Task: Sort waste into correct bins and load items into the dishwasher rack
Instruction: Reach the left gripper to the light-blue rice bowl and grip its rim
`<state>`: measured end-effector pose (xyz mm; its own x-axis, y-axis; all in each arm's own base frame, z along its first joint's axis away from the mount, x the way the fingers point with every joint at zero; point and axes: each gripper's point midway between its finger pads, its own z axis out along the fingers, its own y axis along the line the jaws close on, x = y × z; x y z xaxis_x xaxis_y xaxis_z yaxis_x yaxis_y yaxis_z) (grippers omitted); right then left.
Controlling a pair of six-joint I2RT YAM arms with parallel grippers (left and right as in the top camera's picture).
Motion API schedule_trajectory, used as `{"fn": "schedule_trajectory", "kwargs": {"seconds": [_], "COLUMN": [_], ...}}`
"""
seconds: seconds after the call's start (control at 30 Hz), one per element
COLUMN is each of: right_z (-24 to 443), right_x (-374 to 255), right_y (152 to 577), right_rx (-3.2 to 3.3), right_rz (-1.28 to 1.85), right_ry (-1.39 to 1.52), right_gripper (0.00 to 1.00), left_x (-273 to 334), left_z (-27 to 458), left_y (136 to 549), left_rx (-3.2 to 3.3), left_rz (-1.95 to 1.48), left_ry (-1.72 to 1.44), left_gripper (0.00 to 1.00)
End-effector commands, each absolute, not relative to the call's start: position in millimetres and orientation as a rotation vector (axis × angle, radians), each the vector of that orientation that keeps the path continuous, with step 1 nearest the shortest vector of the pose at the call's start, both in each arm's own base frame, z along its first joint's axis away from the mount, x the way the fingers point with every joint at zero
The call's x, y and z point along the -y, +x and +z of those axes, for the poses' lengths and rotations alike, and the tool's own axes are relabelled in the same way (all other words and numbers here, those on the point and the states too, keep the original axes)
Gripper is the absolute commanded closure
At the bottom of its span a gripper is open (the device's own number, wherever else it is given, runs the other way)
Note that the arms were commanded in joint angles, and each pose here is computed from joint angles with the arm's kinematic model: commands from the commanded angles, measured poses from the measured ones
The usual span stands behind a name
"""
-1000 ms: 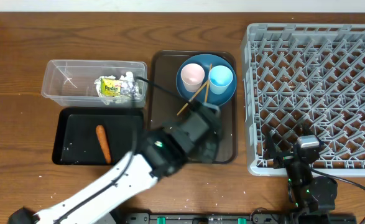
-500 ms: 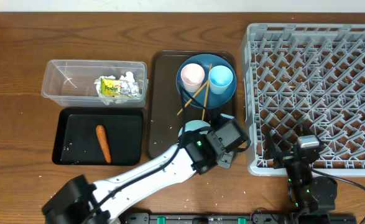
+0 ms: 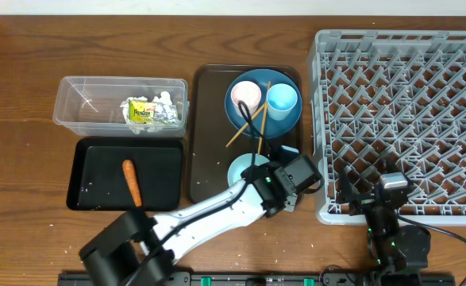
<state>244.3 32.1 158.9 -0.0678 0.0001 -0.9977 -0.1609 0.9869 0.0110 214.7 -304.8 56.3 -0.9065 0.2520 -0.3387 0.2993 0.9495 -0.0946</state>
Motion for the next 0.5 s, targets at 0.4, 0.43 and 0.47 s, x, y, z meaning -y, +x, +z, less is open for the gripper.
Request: {"fn": "schedule_trajectory", "kwargs": {"seconds": [0.4, 0.43, 0.47], "right_z": [159, 159, 159], "right_x": [-34, -34, -34], "right_y": [244, 244, 244], "right_rx": [-1.633, -1.633, -1.633], "right_rz": [0.145, 0.145, 0.145], "right_ry": [-0.126, -0.126, -0.126], "right_gripper": [0.01, 0.01, 0.01], "left_x": [298, 298, 297], "left_z": [27, 27, 28], "left_y": [218, 219, 220], "left_rx": [-2.8, -2.795, -2.789], "left_rz": [-0.093, -0.086, -0.079], "left_ry": [0.404, 0.403, 0.401], "left_gripper": [0.57, 0.57, 0.59]}}
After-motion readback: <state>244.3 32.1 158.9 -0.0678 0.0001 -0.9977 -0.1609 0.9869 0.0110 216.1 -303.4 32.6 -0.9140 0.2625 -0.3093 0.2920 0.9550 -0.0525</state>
